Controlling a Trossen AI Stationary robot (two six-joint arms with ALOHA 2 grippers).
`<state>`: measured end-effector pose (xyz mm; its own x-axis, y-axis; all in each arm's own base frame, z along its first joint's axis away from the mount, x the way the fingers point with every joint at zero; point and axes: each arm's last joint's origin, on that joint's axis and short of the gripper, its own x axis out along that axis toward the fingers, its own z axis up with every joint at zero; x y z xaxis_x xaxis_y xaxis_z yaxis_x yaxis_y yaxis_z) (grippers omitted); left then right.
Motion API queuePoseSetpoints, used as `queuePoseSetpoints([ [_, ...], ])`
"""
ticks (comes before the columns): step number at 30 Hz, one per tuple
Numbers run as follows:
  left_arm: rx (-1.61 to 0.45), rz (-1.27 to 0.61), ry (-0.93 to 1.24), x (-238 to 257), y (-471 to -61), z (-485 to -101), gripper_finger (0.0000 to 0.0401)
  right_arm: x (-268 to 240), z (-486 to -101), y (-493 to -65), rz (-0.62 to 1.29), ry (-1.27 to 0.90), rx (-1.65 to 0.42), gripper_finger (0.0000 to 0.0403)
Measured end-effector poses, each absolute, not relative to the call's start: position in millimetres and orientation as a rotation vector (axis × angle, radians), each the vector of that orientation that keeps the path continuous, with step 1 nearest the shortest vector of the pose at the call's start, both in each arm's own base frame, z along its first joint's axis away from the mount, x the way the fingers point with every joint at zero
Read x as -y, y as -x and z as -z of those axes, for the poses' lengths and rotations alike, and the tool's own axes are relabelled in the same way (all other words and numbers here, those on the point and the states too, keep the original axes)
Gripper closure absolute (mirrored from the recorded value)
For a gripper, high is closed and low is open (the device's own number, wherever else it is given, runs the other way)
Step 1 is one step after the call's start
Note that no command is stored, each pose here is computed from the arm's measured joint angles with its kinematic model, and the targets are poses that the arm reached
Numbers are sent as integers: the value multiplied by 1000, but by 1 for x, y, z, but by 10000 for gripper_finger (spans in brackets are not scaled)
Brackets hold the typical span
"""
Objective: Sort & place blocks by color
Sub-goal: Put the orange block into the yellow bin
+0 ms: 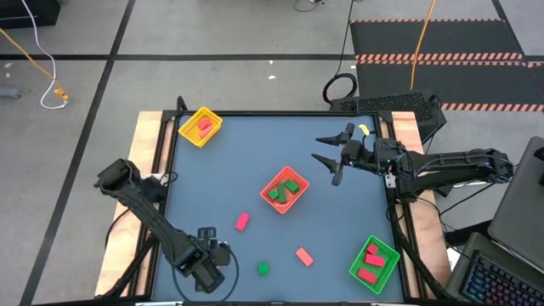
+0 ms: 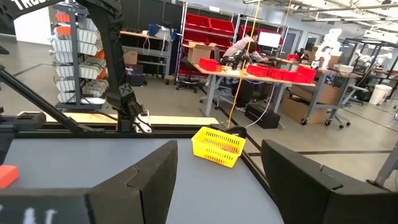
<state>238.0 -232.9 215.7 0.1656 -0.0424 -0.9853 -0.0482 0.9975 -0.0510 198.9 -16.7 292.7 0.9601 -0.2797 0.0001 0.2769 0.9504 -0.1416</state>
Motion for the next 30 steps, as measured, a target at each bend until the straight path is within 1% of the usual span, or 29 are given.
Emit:
queuePoseSetpoints([
  [8,-1472,19,83,230,-233,-205,100,17,-293,-199,283,141,-21,179],
  [11,-1509,35,74,227,-231,-199,79,17,-293,-199,283,141,-21,179],
  [13,-1533,49,60,226,-229,-196,75,17,-293,-199,283,141,-21,179],
  [17,-1546,75,16,223,-227,-191,84,17,-293,-199,283,141,-22,179],
  [30,-1555,181,-67,219,-223,-176,157,17,-292,-199,283,142,-32,179],
])
